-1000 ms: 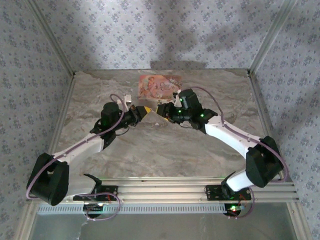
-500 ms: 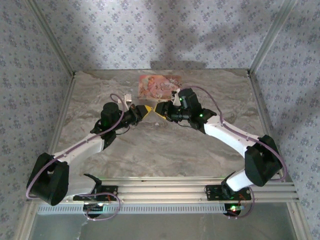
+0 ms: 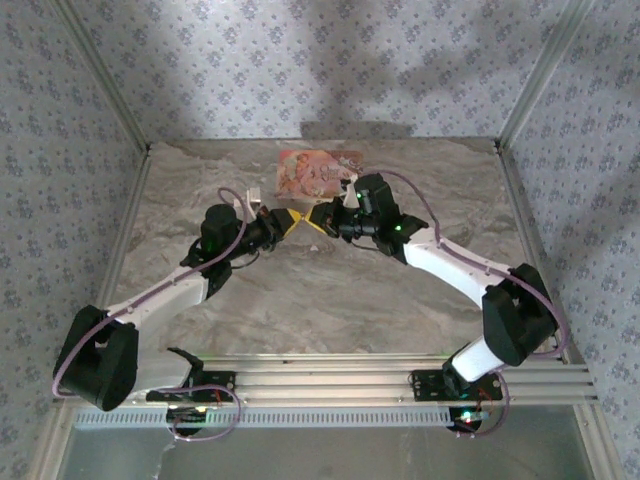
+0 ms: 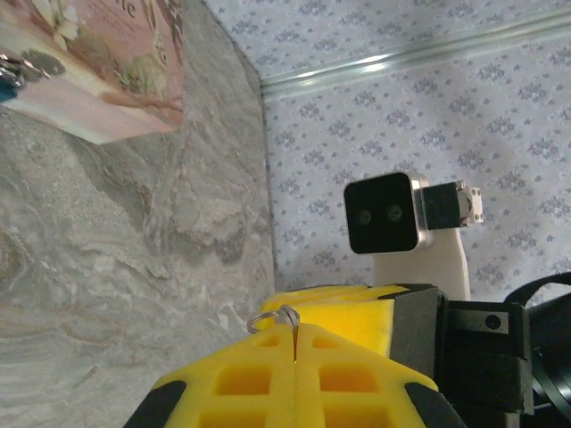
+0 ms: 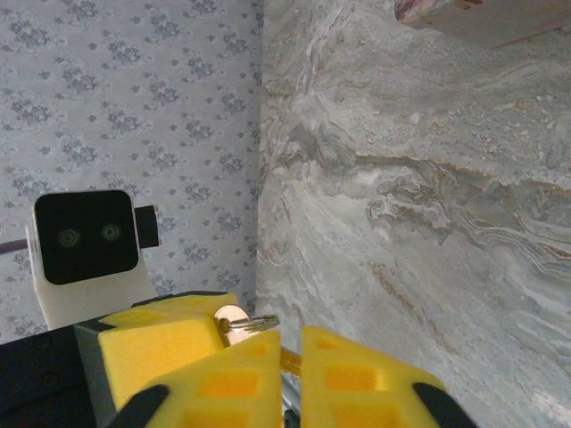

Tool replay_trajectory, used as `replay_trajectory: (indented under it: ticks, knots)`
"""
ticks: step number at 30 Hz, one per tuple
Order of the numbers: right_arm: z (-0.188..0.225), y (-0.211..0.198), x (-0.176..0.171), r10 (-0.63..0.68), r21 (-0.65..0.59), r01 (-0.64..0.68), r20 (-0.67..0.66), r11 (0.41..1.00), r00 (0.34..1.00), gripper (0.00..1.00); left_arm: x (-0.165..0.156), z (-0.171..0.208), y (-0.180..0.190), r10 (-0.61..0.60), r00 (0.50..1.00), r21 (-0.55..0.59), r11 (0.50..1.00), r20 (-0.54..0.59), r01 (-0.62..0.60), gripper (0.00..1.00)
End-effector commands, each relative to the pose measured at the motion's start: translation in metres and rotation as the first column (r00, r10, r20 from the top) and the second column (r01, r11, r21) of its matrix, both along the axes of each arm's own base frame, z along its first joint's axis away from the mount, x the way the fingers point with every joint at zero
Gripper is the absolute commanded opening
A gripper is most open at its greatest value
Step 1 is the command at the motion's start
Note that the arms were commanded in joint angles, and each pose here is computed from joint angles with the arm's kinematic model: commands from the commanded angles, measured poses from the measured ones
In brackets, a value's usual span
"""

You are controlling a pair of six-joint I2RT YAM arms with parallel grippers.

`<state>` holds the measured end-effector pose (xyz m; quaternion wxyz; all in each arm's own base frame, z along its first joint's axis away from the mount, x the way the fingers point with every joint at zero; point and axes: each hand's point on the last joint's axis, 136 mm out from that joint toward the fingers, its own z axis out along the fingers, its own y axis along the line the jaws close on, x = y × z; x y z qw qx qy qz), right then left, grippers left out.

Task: Unlock a padlock with a key

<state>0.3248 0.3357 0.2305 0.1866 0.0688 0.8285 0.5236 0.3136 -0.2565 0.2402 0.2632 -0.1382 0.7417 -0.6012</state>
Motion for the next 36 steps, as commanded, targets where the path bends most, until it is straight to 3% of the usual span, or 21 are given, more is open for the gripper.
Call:
replay_trajectory:
  ticks: [1, 11, 13, 16, 18, 20, 23, 26, 29, 36]
  knots:
    - [0.017, 0.015, -0.001, 0.049, 0.049, -0.050, 0.018, 0.998, 0.999, 0.03, -0.012, 0.027, -0.015, -0.088, 0.994, -0.052, 0.994, 0.067, 0.092, 0.00]
    - [0.015, 0.007, -0.005, 0.042, 0.022, -0.043, 0.013, 0.999, 0.999, 0.00, -0.013, 0.009, -0.013, -0.106, 0.991, 0.048, 0.994, 0.076, 0.103, 0.02]
    - [0.003, -0.006, -0.006, 0.025, -0.069, -0.028, -0.044, 0.997, 0.999, 0.00, -0.014, -0.002, -0.011, -0.124, 0.988, 0.127, 0.986, 0.089, 0.112, 0.19]
    - [0.001, -0.027, -0.009, 0.013, -0.156, -0.025, -0.079, 0.987, 0.997, 0.00, -0.019, -0.009, -0.010, -0.177, 0.972, 0.242, 0.960, 0.152, 0.137, 0.37]
    - [-0.001, -0.042, -0.013, 0.005, -0.199, -0.025, -0.099, 0.980, 0.995, 0.00, -0.020, -0.015, -0.003, -0.190, 0.964, 0.350, 0.930, 0.186, 0.115, 0.47]
    - [0.000, -0.056, -0.018, -0.012, -0.217, -0.013, -0.112, 0.976, 0.994, 0.00, -0.023, -0.012, 0.002, -0.211, 0.937, 0.452, 0.890, 0.279, 0.065, 0.50]
    - [0.006, -0.073, -0.023, -0.044, -0.233, 0.015, -0.118, 0.972, 0.992, 0.00, -0.030, 0.007, 0.002, -0.283, 0.818, 0.573, 0.817, 0.500, -0.068, 0.51]
    - [-0.001, -0.083, -0.031, -0.062, -0.283, 0.015, -0.158, 0.959, 0.985, 0.00, -0.045, 0.020, -0.011, -0.442, 0.614, 0.662, 0.727, 0.654, -0.182, 0.55]
    - [-0.009, -0.083, -0.032, -0.056, -0.301, 0.002, -0.170, 0.954, 0.984, 0.00, -0.049, 0.015, -0.024, -0.572, 0.471, 0.720, 0.656, 0.671, -0.229, 0.59]
    - [-0.014, -0.081, -0.033, -0.057, -0.311, -0.001, -0.179, 0.950, 0.982, 0.00, -0.060, -0.008, -0.063, -0.783, 0.233, 0.815, 0.532, 0.577, -0.230, 0.59]
